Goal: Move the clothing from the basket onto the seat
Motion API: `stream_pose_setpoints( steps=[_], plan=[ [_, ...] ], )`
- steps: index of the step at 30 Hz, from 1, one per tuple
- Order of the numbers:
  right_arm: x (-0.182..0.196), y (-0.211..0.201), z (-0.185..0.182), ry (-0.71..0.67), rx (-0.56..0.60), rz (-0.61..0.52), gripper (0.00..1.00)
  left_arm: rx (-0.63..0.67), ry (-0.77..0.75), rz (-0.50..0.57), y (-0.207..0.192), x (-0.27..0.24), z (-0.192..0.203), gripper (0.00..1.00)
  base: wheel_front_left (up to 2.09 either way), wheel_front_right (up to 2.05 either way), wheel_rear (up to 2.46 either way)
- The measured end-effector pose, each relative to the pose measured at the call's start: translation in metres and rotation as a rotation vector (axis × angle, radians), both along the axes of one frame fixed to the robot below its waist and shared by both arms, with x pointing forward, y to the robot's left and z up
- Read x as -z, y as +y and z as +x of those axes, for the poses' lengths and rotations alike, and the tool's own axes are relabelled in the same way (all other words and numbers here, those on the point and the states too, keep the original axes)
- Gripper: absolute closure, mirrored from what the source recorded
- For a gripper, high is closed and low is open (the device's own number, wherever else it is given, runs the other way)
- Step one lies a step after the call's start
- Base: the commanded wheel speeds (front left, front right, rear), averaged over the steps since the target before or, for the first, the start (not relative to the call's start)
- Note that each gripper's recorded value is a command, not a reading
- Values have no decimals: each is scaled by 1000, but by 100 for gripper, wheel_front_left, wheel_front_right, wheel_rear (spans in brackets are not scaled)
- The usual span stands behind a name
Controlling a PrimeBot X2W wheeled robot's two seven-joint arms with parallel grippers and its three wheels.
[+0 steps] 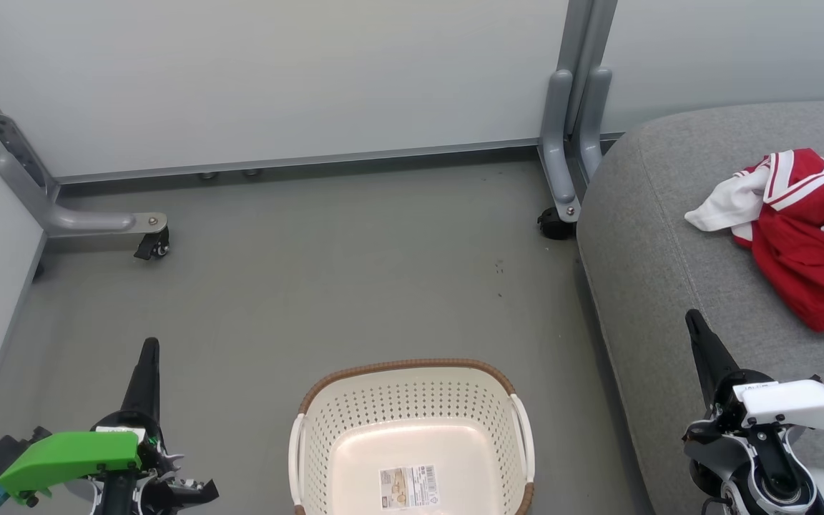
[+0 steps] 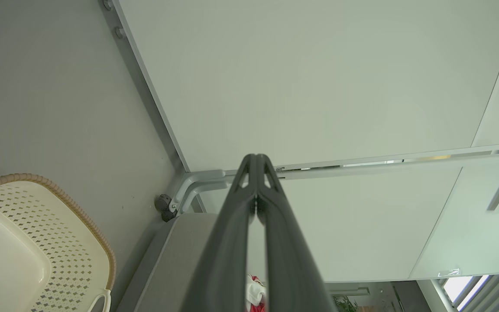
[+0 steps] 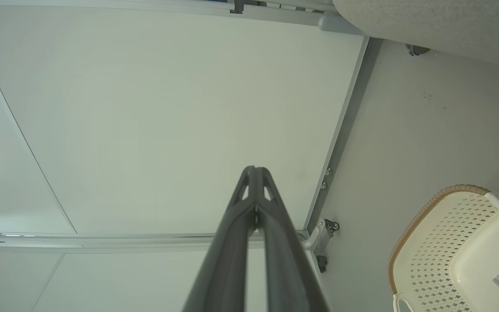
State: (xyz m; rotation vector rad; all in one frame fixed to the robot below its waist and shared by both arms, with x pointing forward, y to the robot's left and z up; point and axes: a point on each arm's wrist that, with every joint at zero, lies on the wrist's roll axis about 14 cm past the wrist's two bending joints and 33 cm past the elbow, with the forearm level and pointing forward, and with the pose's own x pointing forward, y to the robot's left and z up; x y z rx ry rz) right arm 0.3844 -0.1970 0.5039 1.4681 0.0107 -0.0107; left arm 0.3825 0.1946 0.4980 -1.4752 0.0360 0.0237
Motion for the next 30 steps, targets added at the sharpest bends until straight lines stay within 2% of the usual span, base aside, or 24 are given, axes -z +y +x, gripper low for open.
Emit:
stream_pose_setpoints(
  steps=[15,30],
  plan=[
    [-1,-3,3,-5,1,103,100,-6,-22,-95,5,-4,4,100,0,0,0],
    [-2,-4,4,-8,2,107,100,-8,-24,-99,5,-5,4,100,0,0,0]
  ],
)
